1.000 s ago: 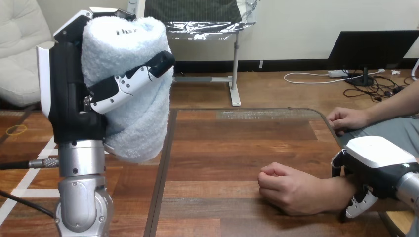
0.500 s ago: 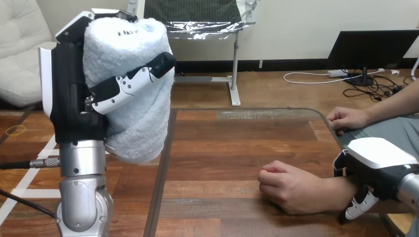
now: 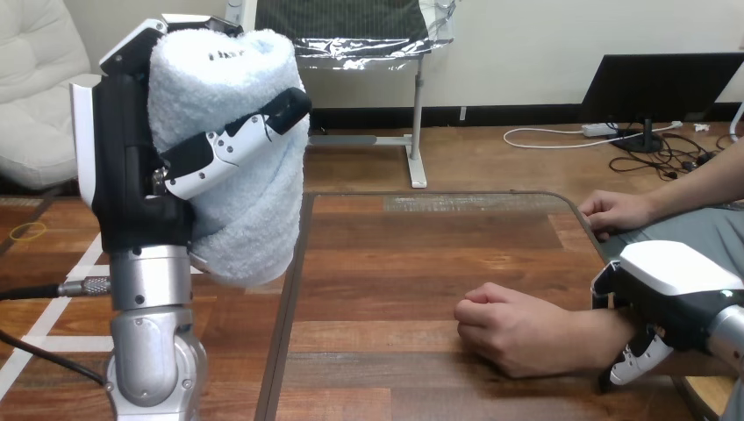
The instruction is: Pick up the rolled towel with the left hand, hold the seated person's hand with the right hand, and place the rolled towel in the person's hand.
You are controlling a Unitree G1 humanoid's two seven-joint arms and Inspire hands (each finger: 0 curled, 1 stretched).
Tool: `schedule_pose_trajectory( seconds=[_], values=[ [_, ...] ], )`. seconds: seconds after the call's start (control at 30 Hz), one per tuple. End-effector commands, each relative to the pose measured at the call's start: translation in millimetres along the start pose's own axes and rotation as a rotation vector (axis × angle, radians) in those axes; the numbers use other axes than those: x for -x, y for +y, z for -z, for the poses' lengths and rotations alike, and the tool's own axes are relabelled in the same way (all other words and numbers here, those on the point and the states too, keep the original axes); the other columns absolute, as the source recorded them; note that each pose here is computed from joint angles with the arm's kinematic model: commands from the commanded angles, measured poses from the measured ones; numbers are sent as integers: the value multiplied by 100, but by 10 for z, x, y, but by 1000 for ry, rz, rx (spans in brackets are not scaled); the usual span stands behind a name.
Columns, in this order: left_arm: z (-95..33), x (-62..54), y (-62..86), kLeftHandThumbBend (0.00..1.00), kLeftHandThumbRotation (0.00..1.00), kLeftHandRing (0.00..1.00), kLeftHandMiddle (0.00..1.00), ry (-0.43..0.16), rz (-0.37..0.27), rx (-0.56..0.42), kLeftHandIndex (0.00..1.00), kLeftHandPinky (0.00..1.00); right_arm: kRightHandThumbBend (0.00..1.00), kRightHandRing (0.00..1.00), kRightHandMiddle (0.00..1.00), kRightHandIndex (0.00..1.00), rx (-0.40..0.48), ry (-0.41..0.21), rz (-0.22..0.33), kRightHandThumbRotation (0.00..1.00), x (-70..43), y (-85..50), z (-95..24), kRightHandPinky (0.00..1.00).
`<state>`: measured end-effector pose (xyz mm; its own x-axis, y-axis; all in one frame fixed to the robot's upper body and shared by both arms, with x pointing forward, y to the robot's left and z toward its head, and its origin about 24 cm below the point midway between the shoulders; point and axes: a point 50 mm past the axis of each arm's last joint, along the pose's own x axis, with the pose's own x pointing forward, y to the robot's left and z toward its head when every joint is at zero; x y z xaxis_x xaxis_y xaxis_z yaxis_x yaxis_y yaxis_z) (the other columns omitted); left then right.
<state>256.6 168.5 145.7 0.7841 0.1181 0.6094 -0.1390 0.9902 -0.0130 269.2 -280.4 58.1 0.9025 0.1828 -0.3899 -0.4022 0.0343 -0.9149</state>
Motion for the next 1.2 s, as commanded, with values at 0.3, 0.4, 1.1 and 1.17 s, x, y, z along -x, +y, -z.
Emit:
schedule_pose_trajectory(
  seconds=[0.3,0.4,1.1,1.17],
  values=[
    [-41,-190,-159,61,0,33,38,-52,8,30,40,26,82,23,32,40,-95,-58,92,11,-23,-152,-112,17],
    [-10,-197,-178,60,0,33,38,-40,8,37,40,27,81,25,34,41,-96,-57,108,12,-18,-192,-111,18],
    [187,-259,-362,57,0,34,39,38,36,89,40,28,83,32,39,43,-151,-88,194,16,39,-483,-137,26],
    [205,-264,-376,57,0,34,39,47,40,103,40,27,83,32,39,43,-153,-90,197,16,43,-499,-143,27]
  ],
)
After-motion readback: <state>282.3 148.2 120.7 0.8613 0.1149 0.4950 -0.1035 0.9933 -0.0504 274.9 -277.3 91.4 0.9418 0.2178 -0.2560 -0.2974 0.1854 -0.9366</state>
